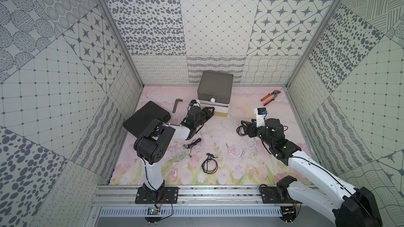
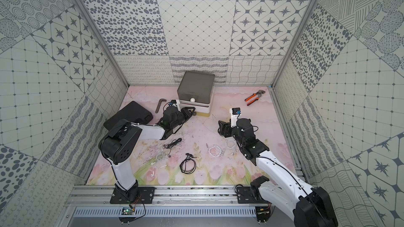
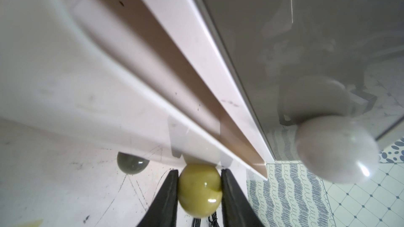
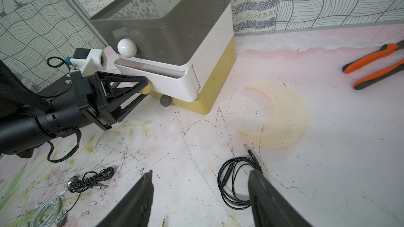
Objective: Place the wired earphones into the drawer by color
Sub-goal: Open the drawer in the storage box.
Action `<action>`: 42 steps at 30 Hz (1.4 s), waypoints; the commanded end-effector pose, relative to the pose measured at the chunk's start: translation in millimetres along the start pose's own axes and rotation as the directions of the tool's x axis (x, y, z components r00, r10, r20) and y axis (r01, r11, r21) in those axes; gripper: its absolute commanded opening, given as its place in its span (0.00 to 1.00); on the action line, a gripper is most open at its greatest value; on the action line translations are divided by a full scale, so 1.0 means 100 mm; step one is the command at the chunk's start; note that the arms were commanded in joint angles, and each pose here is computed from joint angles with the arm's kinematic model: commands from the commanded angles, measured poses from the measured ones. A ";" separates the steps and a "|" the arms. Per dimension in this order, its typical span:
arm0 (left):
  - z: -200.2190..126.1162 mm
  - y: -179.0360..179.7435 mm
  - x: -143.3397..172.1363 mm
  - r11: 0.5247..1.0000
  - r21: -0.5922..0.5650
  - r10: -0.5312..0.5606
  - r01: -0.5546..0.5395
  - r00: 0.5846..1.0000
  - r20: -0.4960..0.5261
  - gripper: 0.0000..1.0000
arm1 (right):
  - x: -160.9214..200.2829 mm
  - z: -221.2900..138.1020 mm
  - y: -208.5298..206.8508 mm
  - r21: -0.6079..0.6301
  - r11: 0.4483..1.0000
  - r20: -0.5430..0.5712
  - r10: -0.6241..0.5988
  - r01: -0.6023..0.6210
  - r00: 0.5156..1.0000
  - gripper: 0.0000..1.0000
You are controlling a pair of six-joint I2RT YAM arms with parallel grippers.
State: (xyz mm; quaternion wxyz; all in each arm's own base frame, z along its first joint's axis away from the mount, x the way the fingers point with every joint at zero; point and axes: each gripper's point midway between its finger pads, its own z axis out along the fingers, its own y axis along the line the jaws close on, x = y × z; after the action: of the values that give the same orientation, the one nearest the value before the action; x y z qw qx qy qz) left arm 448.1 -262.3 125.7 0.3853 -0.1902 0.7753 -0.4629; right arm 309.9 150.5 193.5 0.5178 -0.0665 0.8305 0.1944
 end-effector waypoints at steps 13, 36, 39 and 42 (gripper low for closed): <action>-0.45 -0.23 0.22 0.996 0.087 0.034 -0.033 0.999 -0.017 0.29 | -0.08 -0.02 0.00 -0.004 1.000 0.042 0.014 -0.014 0.999 0.72; -0.80 -0.07 0.43 0.998 0.011 0.067 -0.066 0.997 -0.046 0.43 | -0.07 -0.02 -0.02 0.001 1.000 0.039 0.014 -0.015 0.999 0.72; -0.81 -0.04 0.44 0.998 -0.006 0.065 -0.065 0.997 -0.050 0.57 | -0.08 -0.02 -0.01 0.001 1.000 0.039 0.013 -0.013 0.999 0.72; -0.82 -0.02 0.44 0.998 -0.015 0.063 -0.064 0.997 -0.053 0.66 | -0.08 -0.02 -0.02 0.002 1.000 0.038 0.014 -0.014 0.999 0.72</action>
State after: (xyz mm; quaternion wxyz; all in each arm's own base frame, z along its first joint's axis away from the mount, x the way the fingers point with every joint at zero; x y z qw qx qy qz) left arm 358.5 -245.5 128.3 0.3687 -0.1676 0.7937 -0.4539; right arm 310.7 148.4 192.9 0.5180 -0.0635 0.8312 0.1915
